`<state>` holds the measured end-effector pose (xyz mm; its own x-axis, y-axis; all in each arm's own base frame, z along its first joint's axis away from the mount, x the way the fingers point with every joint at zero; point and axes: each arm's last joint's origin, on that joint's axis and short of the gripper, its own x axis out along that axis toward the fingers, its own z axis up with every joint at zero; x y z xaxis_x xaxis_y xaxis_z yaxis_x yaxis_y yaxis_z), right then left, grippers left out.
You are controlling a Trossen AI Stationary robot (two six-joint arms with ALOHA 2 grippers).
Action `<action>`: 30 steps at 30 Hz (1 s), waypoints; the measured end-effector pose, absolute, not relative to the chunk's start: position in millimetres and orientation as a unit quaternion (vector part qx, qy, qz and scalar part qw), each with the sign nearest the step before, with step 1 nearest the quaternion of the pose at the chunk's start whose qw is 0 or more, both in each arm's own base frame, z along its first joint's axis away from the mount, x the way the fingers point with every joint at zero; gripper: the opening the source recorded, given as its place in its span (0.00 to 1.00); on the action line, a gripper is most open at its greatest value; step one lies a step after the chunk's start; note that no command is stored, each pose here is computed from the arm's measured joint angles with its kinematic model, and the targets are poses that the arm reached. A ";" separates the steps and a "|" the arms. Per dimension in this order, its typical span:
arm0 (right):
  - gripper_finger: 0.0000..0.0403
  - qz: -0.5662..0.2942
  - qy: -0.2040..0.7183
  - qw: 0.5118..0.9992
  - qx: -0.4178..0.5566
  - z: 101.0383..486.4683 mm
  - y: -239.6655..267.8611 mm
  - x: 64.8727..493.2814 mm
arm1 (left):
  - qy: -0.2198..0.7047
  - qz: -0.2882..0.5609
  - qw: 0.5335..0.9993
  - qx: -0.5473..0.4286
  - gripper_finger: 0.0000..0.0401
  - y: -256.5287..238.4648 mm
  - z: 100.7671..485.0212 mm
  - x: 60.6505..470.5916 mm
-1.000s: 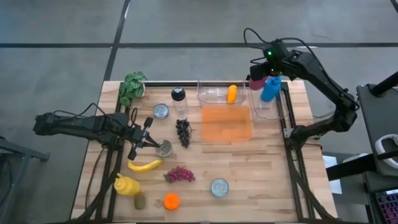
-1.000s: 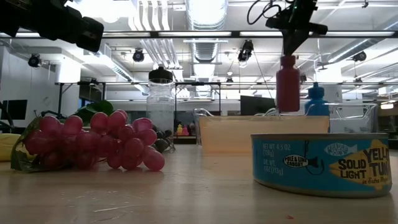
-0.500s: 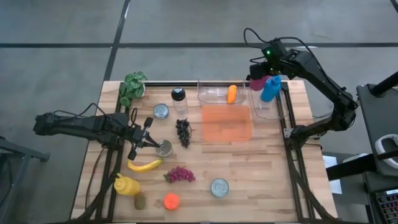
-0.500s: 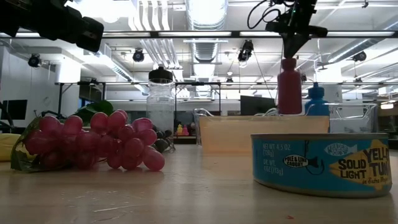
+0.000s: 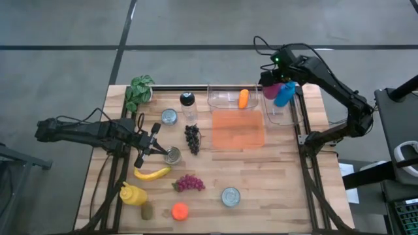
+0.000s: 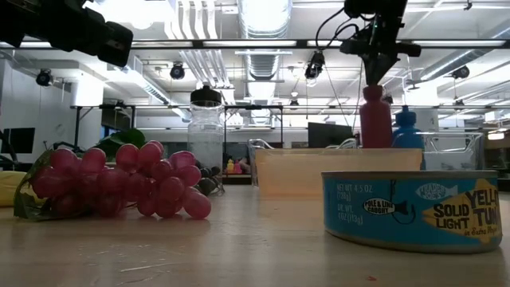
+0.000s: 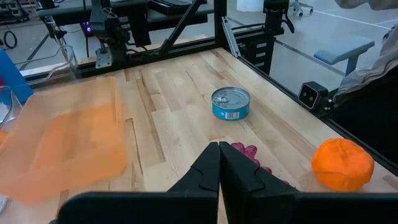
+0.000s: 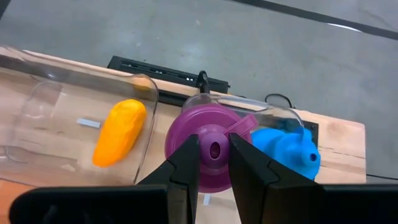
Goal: Pick & Place Food Item
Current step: Put the purple water bottle into the right transparent bin
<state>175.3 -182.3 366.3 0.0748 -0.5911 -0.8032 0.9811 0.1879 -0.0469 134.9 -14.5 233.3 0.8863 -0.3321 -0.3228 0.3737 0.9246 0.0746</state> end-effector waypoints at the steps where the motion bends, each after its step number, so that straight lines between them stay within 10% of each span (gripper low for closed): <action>1: 0.16 -0.578 0.358 0.680 0.273 363.9 -182.5 175.5 | 0.154 -0.182 0.969 0.067 0.02 -14.5 233.3 134.9; 30: 0.16 -0.573 0.349 0.684 0.287 319.2 -191.0 184.0 | 0.154 -0.182 0.969 0.067 0.02 -14.5 233.4 134.9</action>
<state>184.0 -191.0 319.2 0.1004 -0.5827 -0.8065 0.9839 0.1787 -0.0066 134.9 -14.5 233.4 0.8865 -0.3320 -0.3223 0.3733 0.9247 0.0744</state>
